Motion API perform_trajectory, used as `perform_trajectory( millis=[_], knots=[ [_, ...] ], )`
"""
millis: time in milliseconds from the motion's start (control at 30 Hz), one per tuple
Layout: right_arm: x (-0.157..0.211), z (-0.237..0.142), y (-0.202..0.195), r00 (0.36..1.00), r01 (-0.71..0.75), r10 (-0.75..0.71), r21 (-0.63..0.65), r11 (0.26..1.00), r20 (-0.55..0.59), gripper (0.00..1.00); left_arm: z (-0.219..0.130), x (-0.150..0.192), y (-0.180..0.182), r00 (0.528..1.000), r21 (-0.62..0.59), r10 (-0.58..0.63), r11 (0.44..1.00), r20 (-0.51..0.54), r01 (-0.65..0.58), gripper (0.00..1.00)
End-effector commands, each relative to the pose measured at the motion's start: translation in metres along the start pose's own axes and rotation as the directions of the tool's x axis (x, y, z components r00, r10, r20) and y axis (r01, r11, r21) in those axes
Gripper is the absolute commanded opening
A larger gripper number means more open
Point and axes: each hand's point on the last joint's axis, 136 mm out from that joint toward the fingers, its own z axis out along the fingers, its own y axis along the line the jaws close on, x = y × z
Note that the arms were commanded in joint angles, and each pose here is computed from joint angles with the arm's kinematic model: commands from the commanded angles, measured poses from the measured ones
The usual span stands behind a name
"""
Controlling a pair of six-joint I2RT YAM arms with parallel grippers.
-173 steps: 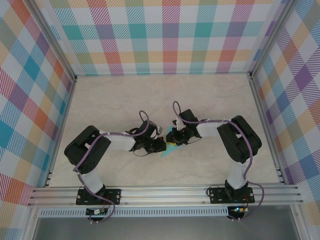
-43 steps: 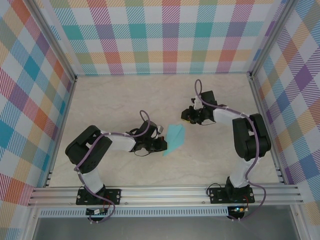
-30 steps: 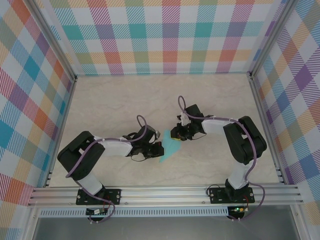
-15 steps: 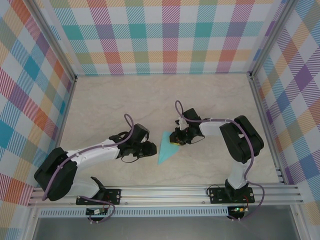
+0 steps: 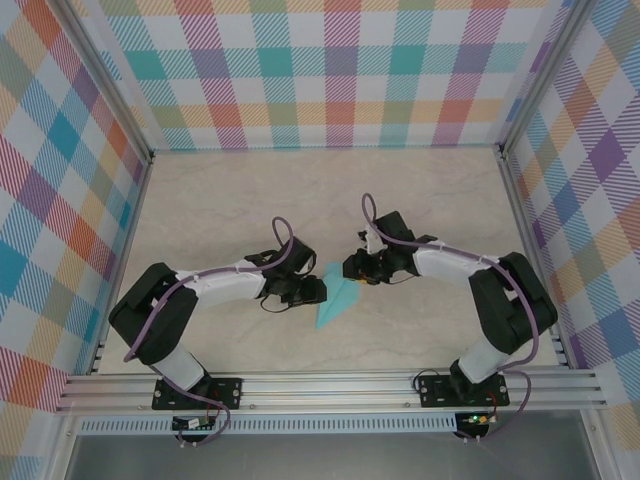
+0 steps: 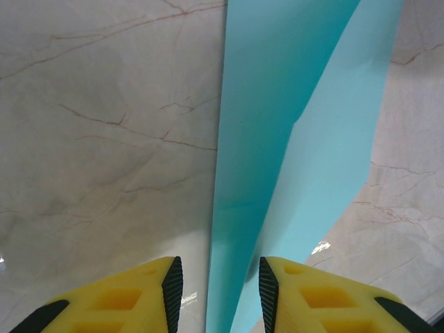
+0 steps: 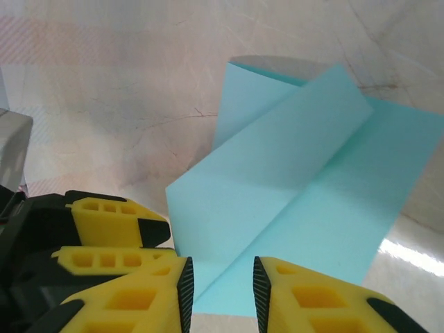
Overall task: Fold a paper plane with a square sheet of paper (pick it up from the middle)
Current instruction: Move the paper to the center of the table, then turn over the paper at the center of the table.
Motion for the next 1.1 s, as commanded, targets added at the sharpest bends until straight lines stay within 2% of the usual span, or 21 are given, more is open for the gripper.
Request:
perform_trajectory(
  millis=[0, 100, 300, 967, 1067],
  knots=[
    [0.021, -0.005, -0.022, 0.996, -0.094, 0.094, 0.083, 0.992, -0.003, 0.34, 0.000, -0.002, -0.003, 1.000, 0.010, 0.026, 1.000, -0.006, -0.026, 0.37],
    [0.033, -0.007, -0.030, 0.988, -0.155, 0.156, 0.089, 0.984, 0.000, 0.38, 0.003, -0.003, -0.001, 0.999, -0.003, 0.032, 0.999, -0.008, -0.032, 0.36],
    [0.046, -0.003, -0.034, 0.977, -0.212, 0.214, 0.054, 0.976, -0.018, 0.41, 0.009, -0.004, 0.002, 0.999, -0.019, 0.033, 0.999, -0.015, -0.033, 0.28],
    [0.045, 0.015, -0.032, 0.964, -0.262, 0.261, -0.011, 0.965, -0.055, 0.41, 0.025, 0.001, 0.009, 0.998, -0.042, 0.032, 0.999, -0.062, -0.035, 0.23],
    [0.046, 0.019, -0.038, 0.958, -0.280, 0.280, 0.010, 0.960, -0.060, 0.41, 0.027, 0.001, 0.011, 0.997, -0.048, 0.031, 0.998, -0.067, -0.035, 0.23]
  ],
)
